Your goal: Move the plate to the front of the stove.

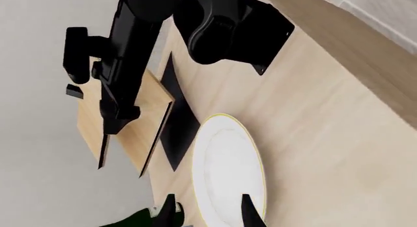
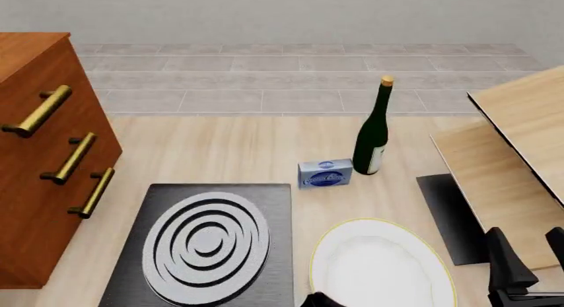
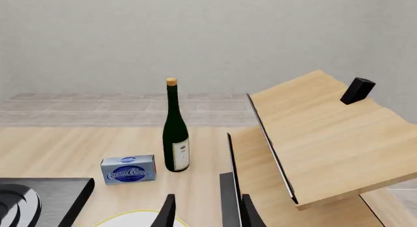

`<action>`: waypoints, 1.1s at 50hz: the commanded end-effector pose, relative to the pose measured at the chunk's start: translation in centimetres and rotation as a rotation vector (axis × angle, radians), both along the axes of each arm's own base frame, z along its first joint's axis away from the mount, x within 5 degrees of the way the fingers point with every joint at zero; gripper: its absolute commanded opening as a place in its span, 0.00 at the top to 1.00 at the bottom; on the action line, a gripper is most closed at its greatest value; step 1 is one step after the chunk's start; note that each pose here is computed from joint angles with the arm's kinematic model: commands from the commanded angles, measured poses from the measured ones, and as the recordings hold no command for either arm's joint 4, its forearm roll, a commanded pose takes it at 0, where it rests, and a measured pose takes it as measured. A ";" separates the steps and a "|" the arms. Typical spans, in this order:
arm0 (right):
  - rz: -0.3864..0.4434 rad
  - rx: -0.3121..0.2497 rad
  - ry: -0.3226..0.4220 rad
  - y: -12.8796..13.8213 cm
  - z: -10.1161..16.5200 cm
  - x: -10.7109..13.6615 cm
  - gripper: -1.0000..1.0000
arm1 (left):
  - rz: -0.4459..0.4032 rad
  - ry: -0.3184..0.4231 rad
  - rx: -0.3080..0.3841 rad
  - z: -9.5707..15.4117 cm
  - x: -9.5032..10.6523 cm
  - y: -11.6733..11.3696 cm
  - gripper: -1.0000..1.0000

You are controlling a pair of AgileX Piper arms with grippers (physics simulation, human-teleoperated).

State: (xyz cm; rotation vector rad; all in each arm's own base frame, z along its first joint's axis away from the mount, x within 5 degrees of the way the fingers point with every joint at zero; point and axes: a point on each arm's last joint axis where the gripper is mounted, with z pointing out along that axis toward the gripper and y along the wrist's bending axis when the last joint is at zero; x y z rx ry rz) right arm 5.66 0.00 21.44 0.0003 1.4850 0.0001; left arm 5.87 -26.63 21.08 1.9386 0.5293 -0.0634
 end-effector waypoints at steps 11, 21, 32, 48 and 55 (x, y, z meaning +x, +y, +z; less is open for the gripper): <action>0.000 0.000 0.000 0.0 0.0 0.0 0.00 | -0.016 0.018 0.036 -1.3 -0.4 -0.9 0.00; 0.000 0.000 0.000 0.0 0.0 0.0 0.00 | -0.033 0.050 0.059 -1.6 -1.1 -2.4 0.00; 0.000 0.000 0.000 0.0 0.0 0.0 0.00 | -0.020 0.042 0.079 -2.6 -0.4 -2.5 0.00; 0.000 0.000 0.000 0.0 0.0 0.0 0.00 | -0.009 0.019 0.110 -3.7 0.4 -2.5 0.00; 0.000 0.000 0.000 0.0 0.0 0.0 0.00 | -0.006 0.012 0.119 -4.1 0.6 -2.7 0.00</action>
